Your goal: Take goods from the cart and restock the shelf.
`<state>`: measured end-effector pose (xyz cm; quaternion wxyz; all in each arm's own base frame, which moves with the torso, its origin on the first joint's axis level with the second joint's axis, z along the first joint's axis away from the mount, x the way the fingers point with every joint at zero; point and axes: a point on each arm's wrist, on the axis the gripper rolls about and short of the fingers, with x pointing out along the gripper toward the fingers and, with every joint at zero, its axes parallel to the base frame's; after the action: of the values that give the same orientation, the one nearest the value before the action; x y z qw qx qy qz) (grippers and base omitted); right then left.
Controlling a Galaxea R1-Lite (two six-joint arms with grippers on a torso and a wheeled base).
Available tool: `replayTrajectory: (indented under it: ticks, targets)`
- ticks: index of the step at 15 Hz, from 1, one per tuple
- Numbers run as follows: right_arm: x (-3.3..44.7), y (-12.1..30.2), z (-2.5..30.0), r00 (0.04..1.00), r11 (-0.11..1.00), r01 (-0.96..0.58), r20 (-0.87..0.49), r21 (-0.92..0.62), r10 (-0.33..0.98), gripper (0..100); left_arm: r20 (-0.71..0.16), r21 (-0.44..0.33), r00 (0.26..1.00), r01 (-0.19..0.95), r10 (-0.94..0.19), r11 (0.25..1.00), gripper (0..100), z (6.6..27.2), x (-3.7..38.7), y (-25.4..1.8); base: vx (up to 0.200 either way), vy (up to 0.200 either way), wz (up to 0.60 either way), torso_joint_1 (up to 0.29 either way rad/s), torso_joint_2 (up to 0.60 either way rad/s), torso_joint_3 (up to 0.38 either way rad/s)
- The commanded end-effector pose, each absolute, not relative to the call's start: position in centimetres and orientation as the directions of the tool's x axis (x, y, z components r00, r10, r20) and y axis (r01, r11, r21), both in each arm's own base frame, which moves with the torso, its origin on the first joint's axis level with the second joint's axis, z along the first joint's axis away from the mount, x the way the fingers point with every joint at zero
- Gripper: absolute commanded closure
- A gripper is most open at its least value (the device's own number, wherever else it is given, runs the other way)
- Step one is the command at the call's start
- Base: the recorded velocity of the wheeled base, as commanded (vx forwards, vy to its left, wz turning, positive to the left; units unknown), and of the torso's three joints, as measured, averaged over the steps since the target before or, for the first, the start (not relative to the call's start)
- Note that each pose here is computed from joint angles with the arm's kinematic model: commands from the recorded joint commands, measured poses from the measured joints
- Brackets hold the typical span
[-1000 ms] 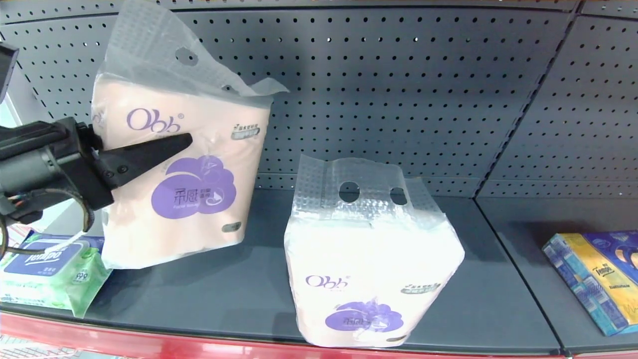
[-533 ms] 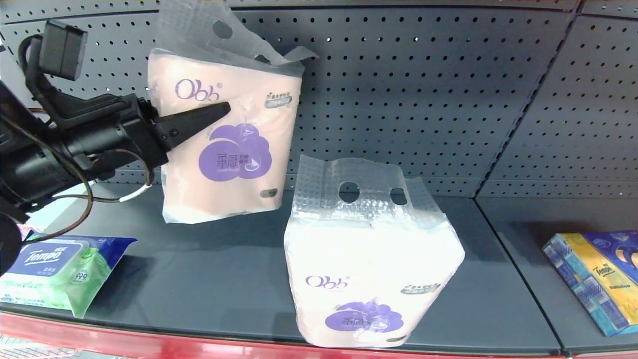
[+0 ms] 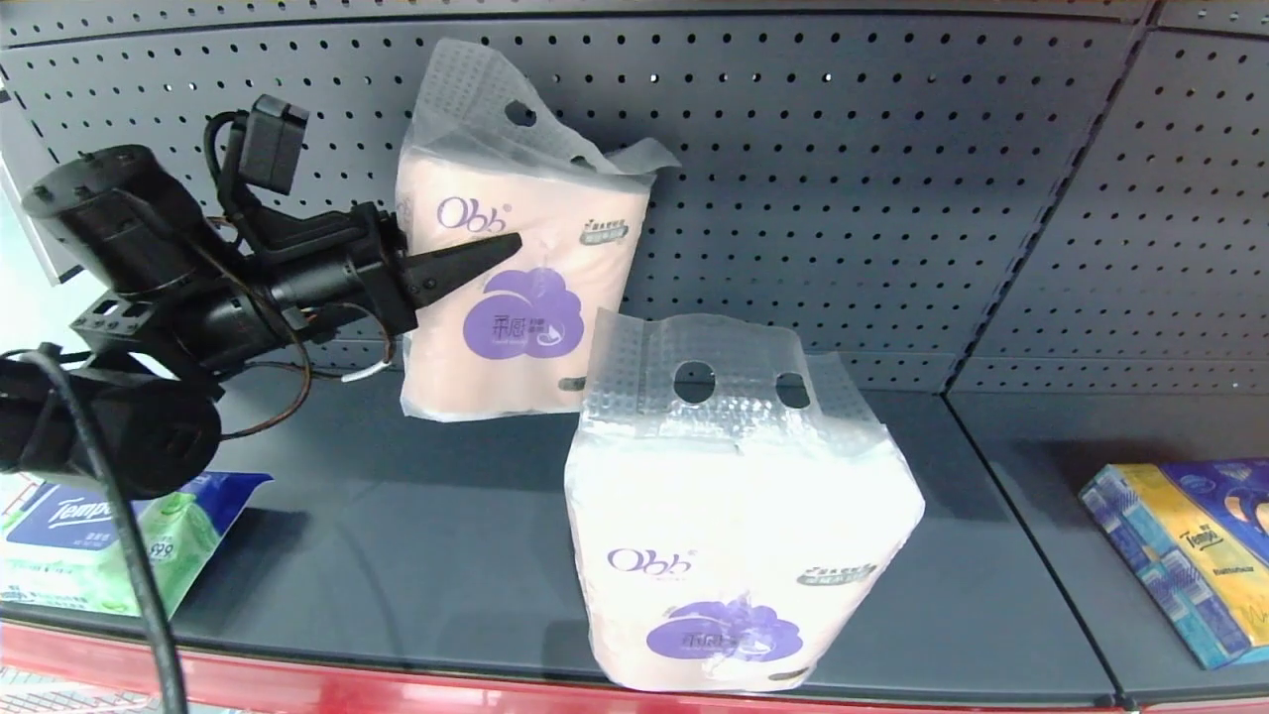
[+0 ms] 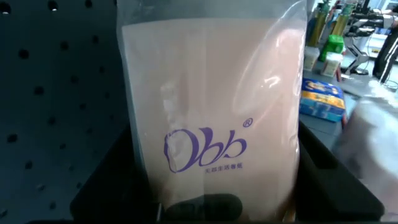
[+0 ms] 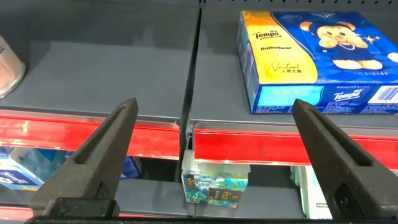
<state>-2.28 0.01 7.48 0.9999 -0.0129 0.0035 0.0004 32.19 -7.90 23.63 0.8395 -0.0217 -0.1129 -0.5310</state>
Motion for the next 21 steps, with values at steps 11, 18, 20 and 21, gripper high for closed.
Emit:
replayTrajectory:
  ticks: [11, 18, 20, 21]
  targets:
    - [-2.3, 0.0, 7.5, 1.0, 1.0, -0.002, -0.008, -0.026, 0.002, 0, 0.19, 0.096, 0.311, 0.938, -0.931, 0.333, 100, 19.3, 35.9, -10.1, 0.0, 0.0, 0.0, 0.0, 0.0, 0.0]
    - [-2.3, 0.0, 7.5, 1.0, 1.0, -0.002, -0.006, -0.026, 0.002, 0, 0.174, 0.081, 0.265, 0.956, -0.948, 0.282, 100, 17.4, 36.3, -12.0, 0.0, 0.0, 0.0, 0.0, 0.0, 0.0]
    - [-2.3, 0.0, 7.5, 1.0, 1.0, -0.002, -0.008, -0.026, 0.002, 0, 0.171, 0.075, 0.258, 0.959, -0.951, 0.273, 100, 17.1, 36.3, -12.3, 0.0, 0.0, 0.0, 0.0, 0.0, 0.0]
    - [-2.3, 0.0, 7.5, 1.0, 1.0, -0.002, -0.006, -0.026, 0.002, 0, 0.167, 0.07, 0.256, 0.96, -0.952, 0.27, 100, 16.9, 36.3, -12.5, 0.0, 0.0, 0.0, 0.0, 0.0, 0.0]
